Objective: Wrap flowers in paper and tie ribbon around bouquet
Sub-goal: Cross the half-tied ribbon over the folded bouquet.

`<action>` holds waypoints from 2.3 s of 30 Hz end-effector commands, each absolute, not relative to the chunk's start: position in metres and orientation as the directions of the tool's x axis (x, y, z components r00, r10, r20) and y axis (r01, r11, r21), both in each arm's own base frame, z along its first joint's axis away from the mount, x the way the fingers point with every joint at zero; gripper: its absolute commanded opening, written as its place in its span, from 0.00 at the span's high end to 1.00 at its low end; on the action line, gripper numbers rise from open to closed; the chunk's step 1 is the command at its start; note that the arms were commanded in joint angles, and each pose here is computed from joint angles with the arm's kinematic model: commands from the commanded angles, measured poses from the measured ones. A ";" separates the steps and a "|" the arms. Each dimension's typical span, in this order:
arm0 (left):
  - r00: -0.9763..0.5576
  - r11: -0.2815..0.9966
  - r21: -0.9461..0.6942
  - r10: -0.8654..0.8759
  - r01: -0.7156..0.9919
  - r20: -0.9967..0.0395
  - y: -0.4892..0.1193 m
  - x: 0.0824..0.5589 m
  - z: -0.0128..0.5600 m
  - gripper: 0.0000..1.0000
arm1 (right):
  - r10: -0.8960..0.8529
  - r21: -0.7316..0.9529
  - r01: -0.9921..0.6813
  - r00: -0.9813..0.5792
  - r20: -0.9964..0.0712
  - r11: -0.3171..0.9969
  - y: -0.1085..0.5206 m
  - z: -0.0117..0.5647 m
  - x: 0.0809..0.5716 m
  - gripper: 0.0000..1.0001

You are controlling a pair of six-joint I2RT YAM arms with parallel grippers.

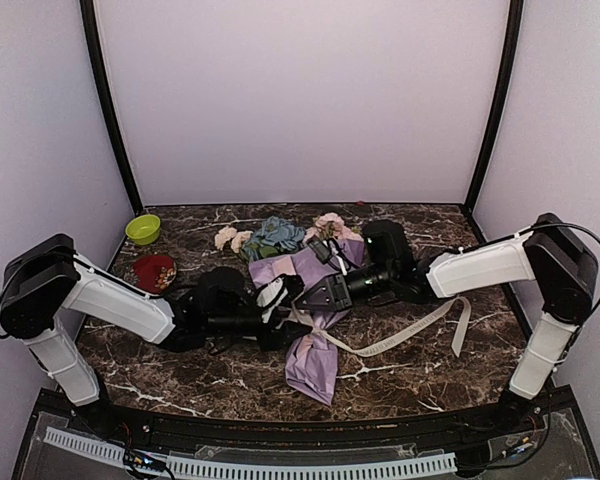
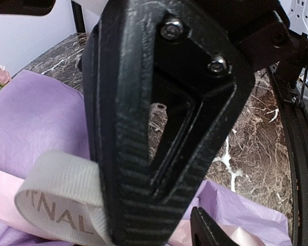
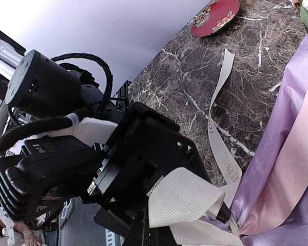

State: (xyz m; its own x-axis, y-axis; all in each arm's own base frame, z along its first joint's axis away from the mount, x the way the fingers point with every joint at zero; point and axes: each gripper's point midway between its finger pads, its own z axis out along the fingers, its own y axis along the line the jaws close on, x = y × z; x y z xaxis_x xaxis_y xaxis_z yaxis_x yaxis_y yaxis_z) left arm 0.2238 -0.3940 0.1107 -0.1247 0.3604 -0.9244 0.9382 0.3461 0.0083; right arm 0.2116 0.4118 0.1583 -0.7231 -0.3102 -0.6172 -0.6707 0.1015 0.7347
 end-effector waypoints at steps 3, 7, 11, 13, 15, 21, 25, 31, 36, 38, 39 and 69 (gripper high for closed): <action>-0.112 0.329 -0.017 0.272 0.944 -0.956 -0.409 0.225 0.134 0.65 | -0.239 0.703 -0.707 -0.697 -0.676 0.075 0.411 0.181 0.214 1.00; -0.117 0.331 -0.026 0.259 0.943 -0.959 -0.410 0.225 0.133 0.68 | -0.240 0.706 -0.703 -0.702 -0.671 0.081 0.409 0.177 0.213 1.00; -0.127 0.330 -0.039 0.248 0.943 -0.960 -0.413 0.225 0.133 0.75 | -0.237 0.710 -0.699 -0.707 -0.667 0.086 0.408 0.176 0.213 1.00; -0.120 0.328 -0.035 0.243 0.944 -0.963 -0.414 0.225 0.134 0.89 | -0.236 0.705 -0.703 -0.704 -0.670 0.095 0.407 0.175 0.213 1.00; -0.122 0.334 -0.032 0.251 0.942 -0.960 -0.413 0.226 0.131 1.00 | -0.239 0.707 -0.698 -0.710 -0.662 0.114 0.406 0.173 0.214 1.00; -0.093 0.345 0.012 0.286 0.938 -0.954 -0.409 0.224 0.126 1.00 | -0.188 0.543 -0.623 -0.736 -0.650 0.564 0.348 0.163 0.267 0.67; -0.075 0.352 0.041 0.309 0.935 -0.948 -0.407 0.224 0.124 1.00 | 0.045 0.209 -0.089 -0.827 -0.561 0.974 0.182 0.129 0.315 0.39; -0.065 0.340 0.054 0.328 0.939 -0.942 -0.408 0.221 0.121 1.00 | 0.299 0.026 0.331 -0.815 -0.497 0.943 0.021 0.099 0.289 0.17; -0.058 0.340 0.062 0.332 0.938 -0.942 -0.409 0.221 0.121 1.00 | 0.398 0.091 0.400 -0.809 -0.433 0.912 -0.005 0.063 0.277 0.16; -0.054 0.335 0.065 0.334 0.940 -0.941 -0.410 0.220 0.123 1.00 | 0.396 0.065 0.403 -0.836 -0.381 0.913 -0.006 0.046 0.271 0.20; -0.051 0.334 0.069 0.337 0.940 -0.940 -0.410 0.219 0.122 1.00 | 0.395 0.059 0.402 -0.845 -0.360 0.914 -0.005 0.041 0.271 0.22; -0.022 0.335 0.117 0.382 0.935 -0.924 -0.405 0.214 0.117 1.00 | 0.366 0.138 0.341 -0.811 -0.456 0.930 -0.004 0.081 0.332 1.00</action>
